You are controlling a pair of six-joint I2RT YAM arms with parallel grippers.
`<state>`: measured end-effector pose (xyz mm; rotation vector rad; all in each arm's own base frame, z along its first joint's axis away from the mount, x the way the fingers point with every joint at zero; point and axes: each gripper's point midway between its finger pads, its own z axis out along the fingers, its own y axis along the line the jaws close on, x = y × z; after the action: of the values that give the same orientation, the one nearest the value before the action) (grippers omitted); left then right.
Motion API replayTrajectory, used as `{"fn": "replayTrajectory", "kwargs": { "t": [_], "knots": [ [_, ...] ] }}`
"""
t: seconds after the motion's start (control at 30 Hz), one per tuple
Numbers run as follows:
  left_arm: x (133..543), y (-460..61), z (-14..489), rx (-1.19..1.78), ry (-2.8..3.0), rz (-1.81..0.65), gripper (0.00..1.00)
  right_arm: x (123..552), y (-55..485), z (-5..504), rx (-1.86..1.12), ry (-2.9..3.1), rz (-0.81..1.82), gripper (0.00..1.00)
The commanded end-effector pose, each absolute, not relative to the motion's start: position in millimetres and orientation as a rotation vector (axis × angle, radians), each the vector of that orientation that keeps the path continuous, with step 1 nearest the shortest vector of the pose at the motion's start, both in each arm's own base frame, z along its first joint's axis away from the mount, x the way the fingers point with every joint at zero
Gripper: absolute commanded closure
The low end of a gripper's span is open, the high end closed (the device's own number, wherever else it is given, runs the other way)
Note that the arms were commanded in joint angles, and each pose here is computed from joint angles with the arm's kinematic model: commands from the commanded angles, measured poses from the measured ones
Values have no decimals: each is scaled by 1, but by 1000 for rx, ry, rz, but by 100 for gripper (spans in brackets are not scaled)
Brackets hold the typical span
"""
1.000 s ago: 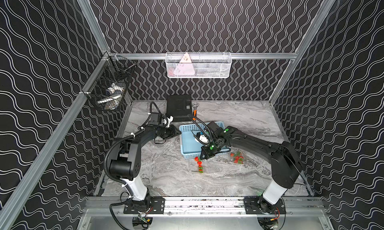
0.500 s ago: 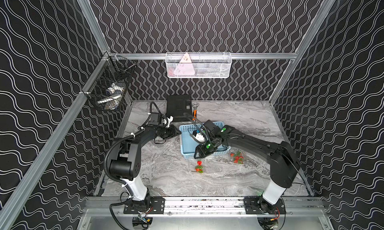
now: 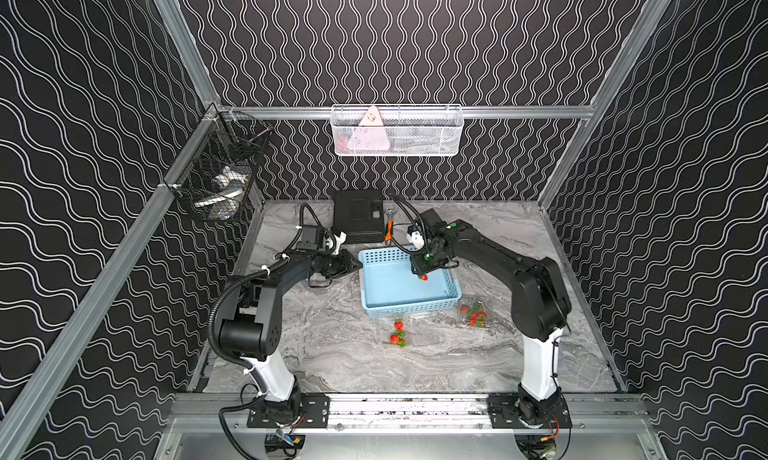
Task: Pack strawberries into containers
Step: Pick up the strawberry from the basket.
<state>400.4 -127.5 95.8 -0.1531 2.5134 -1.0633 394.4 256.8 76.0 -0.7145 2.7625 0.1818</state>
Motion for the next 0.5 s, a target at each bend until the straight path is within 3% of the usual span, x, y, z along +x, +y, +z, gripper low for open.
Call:
{"fn": "replayTrajectory", "kwargs": {
  "t": [0.0,0.47],
  "knots": [
    [402,-129,99,-105,2497,-1064,72,400,240,62,-781,2781,43,49],
    [402,-127,96,-111,2507,-1058,72,401,242,24,-817,2850,71,49]
  ]
}}
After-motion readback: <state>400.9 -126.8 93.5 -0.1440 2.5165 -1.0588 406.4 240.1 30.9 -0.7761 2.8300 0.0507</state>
